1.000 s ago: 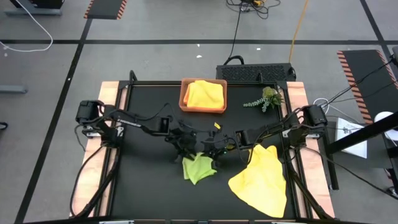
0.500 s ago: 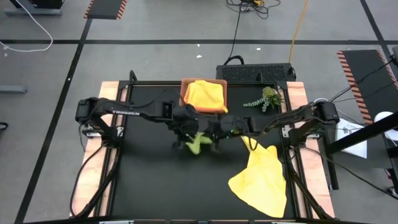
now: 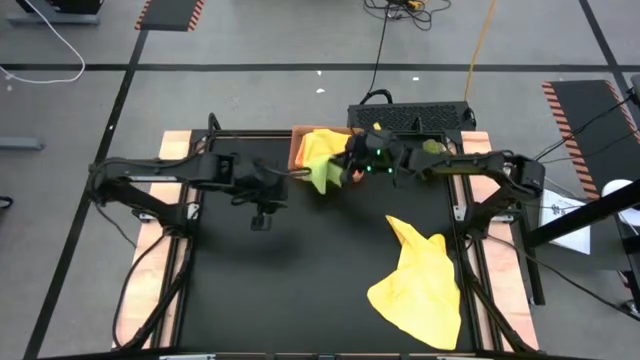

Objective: Fold microfiber towels
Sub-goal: Put the folded green towel into the orange bin

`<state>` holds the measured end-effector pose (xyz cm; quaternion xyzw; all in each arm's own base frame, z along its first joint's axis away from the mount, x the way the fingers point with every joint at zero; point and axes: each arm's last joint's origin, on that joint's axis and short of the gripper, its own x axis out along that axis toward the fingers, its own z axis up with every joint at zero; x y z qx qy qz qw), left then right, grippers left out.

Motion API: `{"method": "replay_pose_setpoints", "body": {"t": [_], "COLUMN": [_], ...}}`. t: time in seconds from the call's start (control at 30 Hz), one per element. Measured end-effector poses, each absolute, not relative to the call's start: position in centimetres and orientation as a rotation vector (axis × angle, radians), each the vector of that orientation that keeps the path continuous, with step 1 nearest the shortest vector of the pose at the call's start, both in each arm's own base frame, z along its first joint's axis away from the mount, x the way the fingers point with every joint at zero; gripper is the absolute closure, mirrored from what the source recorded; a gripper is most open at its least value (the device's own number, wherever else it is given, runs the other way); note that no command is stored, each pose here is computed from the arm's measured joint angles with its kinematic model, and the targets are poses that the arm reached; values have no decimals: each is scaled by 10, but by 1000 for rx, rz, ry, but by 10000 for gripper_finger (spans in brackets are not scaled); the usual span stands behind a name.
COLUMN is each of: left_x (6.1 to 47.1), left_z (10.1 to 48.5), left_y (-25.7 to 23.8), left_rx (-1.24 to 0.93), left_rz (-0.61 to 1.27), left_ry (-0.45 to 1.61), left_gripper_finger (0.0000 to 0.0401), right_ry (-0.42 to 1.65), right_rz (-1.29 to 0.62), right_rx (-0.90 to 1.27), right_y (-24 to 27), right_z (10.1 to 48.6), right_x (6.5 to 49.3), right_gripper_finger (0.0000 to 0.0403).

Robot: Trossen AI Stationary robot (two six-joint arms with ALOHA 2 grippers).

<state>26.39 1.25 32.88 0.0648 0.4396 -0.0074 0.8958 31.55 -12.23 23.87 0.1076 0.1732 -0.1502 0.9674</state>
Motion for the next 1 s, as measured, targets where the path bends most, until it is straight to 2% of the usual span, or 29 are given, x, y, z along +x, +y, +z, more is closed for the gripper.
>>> {"method": "replay_pose_setpoints", "body": {"t": [0.2, 0.4, 0.63, 0.8, 1.0], "left_x": [247, 245, 247, 246, 245], "left_z": [326, 303, 285, 281, 282], "left_y": [8, 10, 13, 15, 15], "left_rx": [137, 148, 155, 152, 149], "left_rz": [-7, -2, 6, 11, 13], "left_ry": [778, 797, 806, 817, 813], "left_gripper_finger": [284, 284, 284, 284, 284], "right_ry": [359, 378, 366, 366, 338], "right_rz": [-431, -535, -529, -522, -467], "right_rx": [305, 380, 456, 443, 444], "right_y": [-166, -204, -227, -226, -218], "right_z": [222, 187, 160, 162, 188], "right_x": [304, 299, 296, 296, 290], "right_gripper_finger": [399, 399, 394, 353, 260]}}
